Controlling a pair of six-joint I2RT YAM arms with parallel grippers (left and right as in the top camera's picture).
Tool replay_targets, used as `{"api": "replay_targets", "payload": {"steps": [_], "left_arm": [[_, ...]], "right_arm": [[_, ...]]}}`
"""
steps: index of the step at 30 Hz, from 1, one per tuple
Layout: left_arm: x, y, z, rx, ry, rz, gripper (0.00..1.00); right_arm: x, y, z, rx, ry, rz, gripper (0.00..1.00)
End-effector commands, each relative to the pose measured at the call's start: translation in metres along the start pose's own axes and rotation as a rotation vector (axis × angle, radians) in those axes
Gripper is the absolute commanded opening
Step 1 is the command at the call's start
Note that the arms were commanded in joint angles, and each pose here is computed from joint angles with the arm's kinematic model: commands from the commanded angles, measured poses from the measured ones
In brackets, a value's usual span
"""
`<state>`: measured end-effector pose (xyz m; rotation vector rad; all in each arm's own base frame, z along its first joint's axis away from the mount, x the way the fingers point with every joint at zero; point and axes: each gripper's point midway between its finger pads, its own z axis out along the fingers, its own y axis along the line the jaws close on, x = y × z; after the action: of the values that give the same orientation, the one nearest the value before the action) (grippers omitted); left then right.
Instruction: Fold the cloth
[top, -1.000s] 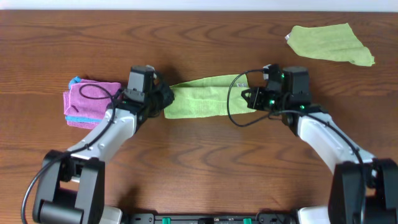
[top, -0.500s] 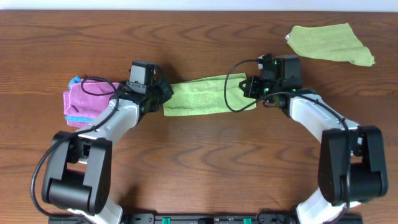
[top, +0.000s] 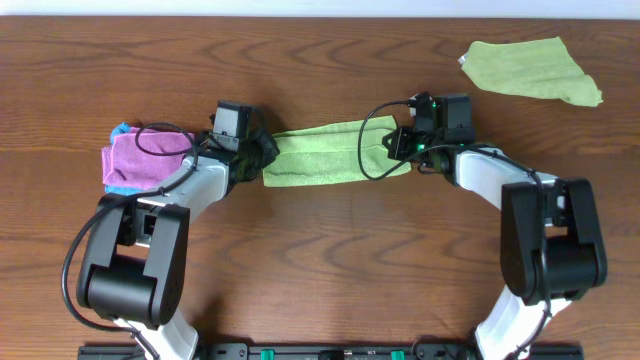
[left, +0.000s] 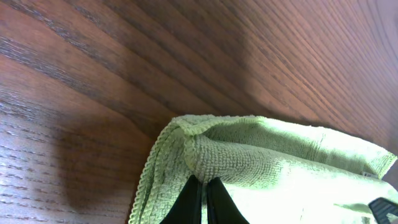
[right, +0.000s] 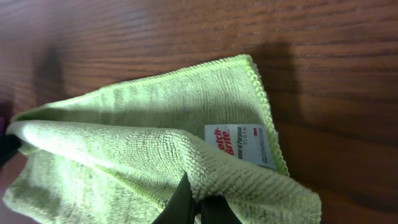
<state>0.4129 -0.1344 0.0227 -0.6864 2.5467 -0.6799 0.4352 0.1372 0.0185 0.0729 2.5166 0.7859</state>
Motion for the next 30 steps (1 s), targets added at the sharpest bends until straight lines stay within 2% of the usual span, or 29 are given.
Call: {"api": "replay_targets", "payload": {"steps": [1,4,8,11,12,14,17,19,24,30], "left_arm": [[-0.012,0.002,0.000,-0.026,-0.045,0.016,0.06],[-0.013,0.003,0.000,-0.032,-0.051,0.016,0.06],[-0.013,0.003,0.000,-0.032,-0.051,0.016,0.09],[-0.014,0.003,0.000,-0.031,-0.051,0.016,0.26],[-0.013,0.003,0.000,-0.031,-0.051,0.016,0.35],[-0.014,0.002,0.000,-0.030,-0.051,0.016,0.48],[-0.015,0.001,-0.002,-0.026,-0.055,0.018,0.54],[-0.016,-0.001,-0.003,-0.020,-0.061,0.019,0.55],[-0.023,-0.013,-0.017,0.008,-0.088,0.050,0.61],[-0.027,-0.026,-0.043,0.034,-0.114,0.076,0.64]], "right_arm": [[0.002,0.002,0.010,0.014,0.002,-0.037,0.01],[0.003,0.006,0.013,0.016,0.000,-0.049,0.04],[0.002,0.010,0.014,0.004,-0.002,-0.056,0.31],[0.002,0.013,0.013,-0.015,0.002,-0.057,0.60],[0.002,0.014,0.013,-0.020,0.003,-0.057,0.64],[0.001,0.016,0.011,-0.023,0.000,-0.059,0.73],[-0.006,0.021,0.005,-0.030,-0.021,-0.070,0.79],[-0.013,0.026,-0.001,-0.035,-0.040,-0.077,0.82],[-0.019,0.031,-0.018,-0.011,-0.038,-0.068,0.98],[-0.009,0.028,-0.037,0.064,0.024,-0.029,0.99]]}}
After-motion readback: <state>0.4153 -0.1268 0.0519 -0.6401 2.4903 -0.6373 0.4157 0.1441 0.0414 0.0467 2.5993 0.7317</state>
